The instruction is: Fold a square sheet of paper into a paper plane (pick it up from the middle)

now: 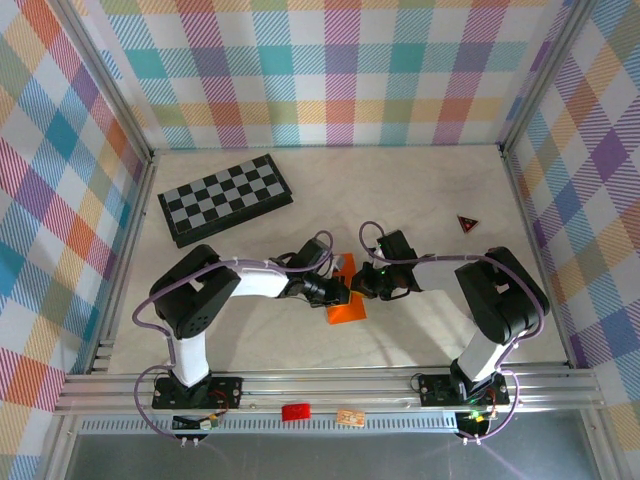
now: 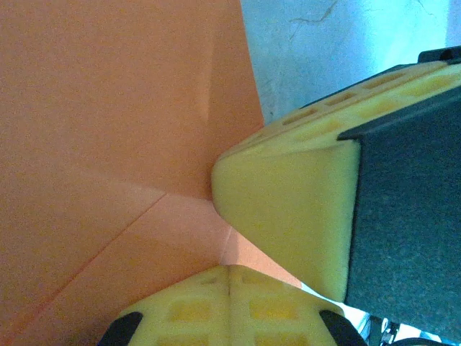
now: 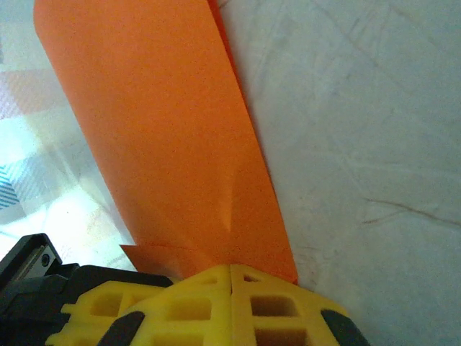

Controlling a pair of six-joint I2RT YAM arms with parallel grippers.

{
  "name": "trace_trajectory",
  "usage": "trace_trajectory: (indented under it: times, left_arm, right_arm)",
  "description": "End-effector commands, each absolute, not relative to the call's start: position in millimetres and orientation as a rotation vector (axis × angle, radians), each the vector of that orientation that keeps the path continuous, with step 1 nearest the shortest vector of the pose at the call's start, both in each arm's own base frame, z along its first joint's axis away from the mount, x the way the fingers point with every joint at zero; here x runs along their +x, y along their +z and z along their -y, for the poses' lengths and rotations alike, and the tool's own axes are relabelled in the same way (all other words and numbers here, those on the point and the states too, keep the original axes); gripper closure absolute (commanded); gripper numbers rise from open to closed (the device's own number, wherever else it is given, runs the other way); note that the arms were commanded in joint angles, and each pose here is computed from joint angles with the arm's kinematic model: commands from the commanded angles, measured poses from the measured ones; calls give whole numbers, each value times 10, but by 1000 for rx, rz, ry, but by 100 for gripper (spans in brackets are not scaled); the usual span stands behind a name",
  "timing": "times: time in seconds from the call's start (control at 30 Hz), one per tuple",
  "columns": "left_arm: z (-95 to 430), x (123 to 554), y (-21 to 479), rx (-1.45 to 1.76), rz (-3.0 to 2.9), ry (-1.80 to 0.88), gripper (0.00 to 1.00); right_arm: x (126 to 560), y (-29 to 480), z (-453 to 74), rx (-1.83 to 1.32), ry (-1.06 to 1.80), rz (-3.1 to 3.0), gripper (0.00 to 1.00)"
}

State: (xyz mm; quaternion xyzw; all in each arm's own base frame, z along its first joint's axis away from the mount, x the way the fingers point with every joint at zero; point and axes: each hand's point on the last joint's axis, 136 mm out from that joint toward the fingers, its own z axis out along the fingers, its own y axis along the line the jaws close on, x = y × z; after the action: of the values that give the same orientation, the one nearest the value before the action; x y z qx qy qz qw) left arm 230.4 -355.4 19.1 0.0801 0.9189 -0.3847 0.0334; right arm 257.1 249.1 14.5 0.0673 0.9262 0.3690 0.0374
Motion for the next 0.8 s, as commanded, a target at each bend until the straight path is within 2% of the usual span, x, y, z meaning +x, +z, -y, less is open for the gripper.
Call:
trace_trajectory:
  times: [0.0,0.57,0.77]
  left_arm:
    - [3352,2137,-19,219,-2914,-1080,100]
    - [2900,1665,64,397,-2951,-1009,95]
    - [2858,1733,303,418,-2866,-982,95]
  right_arm:
    - [2436,-172,-2265,309,960,-2947,100]
    - [2461,-202,-2259,288,928,-2963,100]
    - [2477,-180,-2284,282,949,-2953,100]
